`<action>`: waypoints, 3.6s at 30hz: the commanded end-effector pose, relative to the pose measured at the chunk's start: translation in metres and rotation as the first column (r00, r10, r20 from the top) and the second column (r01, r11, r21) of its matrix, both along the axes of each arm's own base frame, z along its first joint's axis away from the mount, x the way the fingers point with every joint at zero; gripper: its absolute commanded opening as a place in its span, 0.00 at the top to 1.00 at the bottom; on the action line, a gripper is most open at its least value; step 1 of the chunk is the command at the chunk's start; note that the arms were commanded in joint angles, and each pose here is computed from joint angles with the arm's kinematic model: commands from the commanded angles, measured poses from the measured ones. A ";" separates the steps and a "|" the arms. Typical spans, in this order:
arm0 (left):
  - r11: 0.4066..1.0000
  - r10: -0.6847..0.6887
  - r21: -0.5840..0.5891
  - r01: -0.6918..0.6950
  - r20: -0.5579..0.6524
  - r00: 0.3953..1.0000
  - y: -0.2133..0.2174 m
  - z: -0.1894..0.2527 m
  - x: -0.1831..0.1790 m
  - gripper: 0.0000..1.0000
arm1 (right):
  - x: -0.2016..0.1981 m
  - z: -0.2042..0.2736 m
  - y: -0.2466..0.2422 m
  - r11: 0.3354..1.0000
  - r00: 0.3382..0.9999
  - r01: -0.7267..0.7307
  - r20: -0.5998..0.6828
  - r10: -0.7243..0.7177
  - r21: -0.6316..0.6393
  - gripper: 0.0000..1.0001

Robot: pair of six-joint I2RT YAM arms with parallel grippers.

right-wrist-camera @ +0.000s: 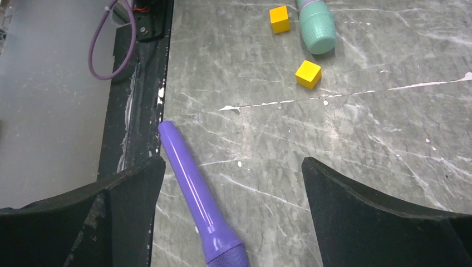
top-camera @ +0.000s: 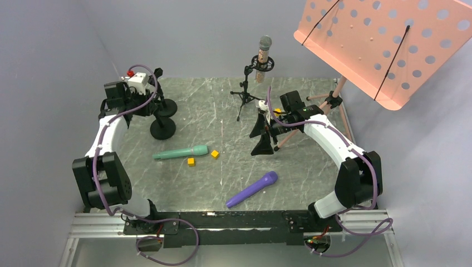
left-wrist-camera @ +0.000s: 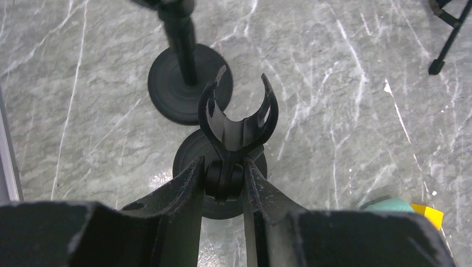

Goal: Attach the microphones to the stand

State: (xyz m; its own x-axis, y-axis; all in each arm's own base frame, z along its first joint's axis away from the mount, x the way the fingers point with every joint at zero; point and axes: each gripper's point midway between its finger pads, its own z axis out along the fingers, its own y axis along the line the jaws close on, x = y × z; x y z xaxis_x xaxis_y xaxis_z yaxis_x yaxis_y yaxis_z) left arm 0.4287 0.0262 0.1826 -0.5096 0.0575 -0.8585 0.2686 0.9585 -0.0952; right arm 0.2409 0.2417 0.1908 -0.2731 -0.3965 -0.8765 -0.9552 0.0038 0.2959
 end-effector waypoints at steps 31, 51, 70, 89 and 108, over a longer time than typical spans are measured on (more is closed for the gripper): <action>0.735 -0.645 -0.039 0.677 0.265 0.717 -0.320 0.090 -0.060 1.00 | 0.011 0.020 -0.011 1.000 0.992 0.006 0.125 -0.007 0.010 0.00; 0.744 -0.662 0.005 0.668 0.140 0.737 -0.341 0.040 -0.073 0.93 | 0.010 0.019 -0.010 1.000 0.993 0.000 0.118 -0.002 0.009 0.00; 0.845 -0.524 0.007 0.534 0.207 0.826 -0.298 0.072 -0.100 0.07 | 0.014 0.015 -0.015 1.000 0.993 0.012 0.122 -0.012 -0.004 0.00; 0.770 -0.609 -0.270 0.578 -0.040 0.792 -0.290 -0.011 -0.223 0.02 | 0.026 0.015 -0.027 0.997 0.989 0.075 0.125 -0.073 -0.009 0.00; 0.521 -0.854 -0.005 0.854 0.003 0.521 -0.398 -0.099 -0.283 0.02 | 0.033 0.009 -0.035 0.994 0.990 0.107 0.097 -0.105 -0.012 0.00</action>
State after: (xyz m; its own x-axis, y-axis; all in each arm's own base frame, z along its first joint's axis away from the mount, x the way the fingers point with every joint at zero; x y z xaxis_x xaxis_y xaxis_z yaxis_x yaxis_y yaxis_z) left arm 0.1347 -0.3383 0.0564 -0.3248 0.5220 -0.7887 0.9331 0.3128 -0.1772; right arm 0.2677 0.2049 0.1847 -0.2921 -0.4070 -0.8655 -0.9564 0.1276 0.2628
